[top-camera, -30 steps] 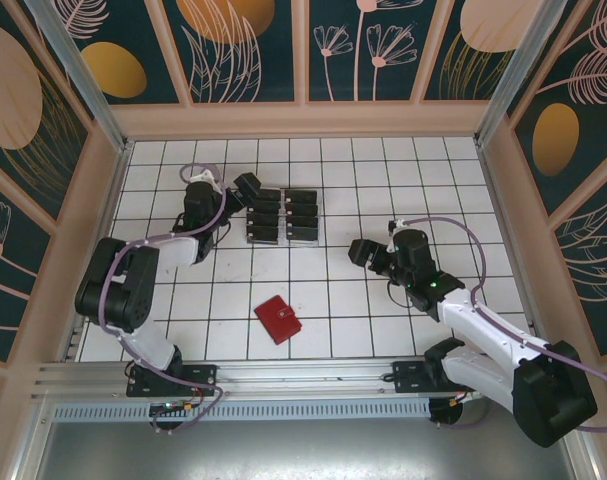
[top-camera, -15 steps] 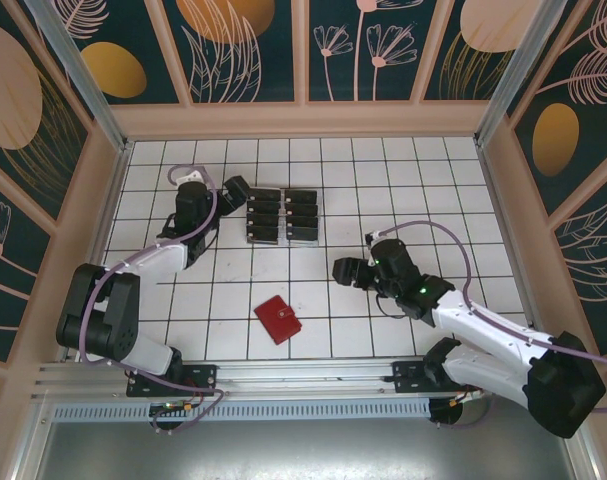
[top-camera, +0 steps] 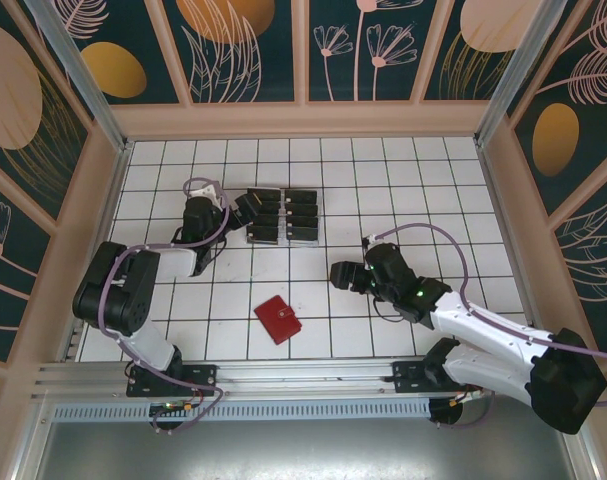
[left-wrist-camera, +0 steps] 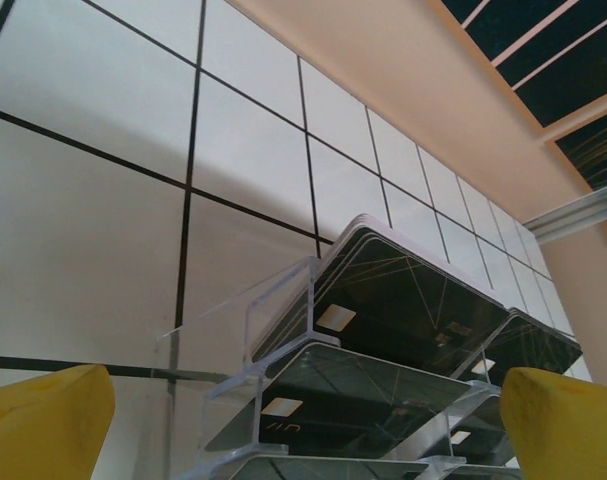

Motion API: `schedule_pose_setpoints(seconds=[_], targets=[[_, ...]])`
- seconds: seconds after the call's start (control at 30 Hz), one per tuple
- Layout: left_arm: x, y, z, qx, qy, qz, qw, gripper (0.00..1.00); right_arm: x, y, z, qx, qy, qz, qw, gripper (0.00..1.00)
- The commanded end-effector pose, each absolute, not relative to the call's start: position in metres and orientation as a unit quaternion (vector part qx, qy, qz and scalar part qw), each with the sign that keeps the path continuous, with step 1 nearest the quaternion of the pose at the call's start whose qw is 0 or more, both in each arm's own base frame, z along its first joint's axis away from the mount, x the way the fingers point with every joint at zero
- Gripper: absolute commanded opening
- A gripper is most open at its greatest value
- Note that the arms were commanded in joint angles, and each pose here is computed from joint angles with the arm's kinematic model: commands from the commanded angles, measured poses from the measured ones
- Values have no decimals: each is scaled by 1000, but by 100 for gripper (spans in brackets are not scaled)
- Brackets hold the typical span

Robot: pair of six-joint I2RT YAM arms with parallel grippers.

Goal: Put the credit cards into the card holder
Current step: Move the storage box to the center of the table, then move the card holder to the bottom-center of the table.

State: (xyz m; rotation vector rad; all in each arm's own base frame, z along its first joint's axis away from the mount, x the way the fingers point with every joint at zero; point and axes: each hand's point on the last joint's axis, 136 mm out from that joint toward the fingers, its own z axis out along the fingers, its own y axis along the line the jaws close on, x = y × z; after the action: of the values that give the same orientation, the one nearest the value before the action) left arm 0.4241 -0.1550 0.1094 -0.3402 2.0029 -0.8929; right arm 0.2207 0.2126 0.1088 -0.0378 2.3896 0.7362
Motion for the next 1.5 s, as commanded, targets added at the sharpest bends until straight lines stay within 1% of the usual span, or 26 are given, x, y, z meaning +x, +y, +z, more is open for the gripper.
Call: schedule_pose_setpoints(seconds=[0.0,0.33,0.47,0.6,0.63,0.8,0.9,1.0,1.13,1.3,1.47], targets=[[425,-169,129,-121,777,-405,466,99,221,209,102,-2,910,268,315,79],[416,-201,114,-128,771,-436,446,99,220,207,105,-1,911,267,315,79],[413,-202,115,-137,767,-438,448,98,219,207,109,-7,912,263,314,79],[410,-194,120,-152,769,-424,453,99,216,215,111,-22,914,262,308,76],[409,-189,133,-156,764,-420,464,99,215,219,112,-30,915,262,305,75],[400,-157,144,-208,786,-344,470,99,204,246,109,-77,924,239,286,71],[387,-135,143,-241,809,-287,453,99,196,269,107,-115,930,215,275,68],[368,-120,137,-257,829,-249,431,99,188,292,100,-156,936,176,264,65],[342,-110,130,-258,842,-234,412,99,175,320,84,-212,938,119,246,62],[324,-101,131,-250,846,-224,413,99,162,343,58,-259,938,59,224,63],[320,-101,129,-244,850,-221,411,99,156,357,43,-264,939,66,209,64]])
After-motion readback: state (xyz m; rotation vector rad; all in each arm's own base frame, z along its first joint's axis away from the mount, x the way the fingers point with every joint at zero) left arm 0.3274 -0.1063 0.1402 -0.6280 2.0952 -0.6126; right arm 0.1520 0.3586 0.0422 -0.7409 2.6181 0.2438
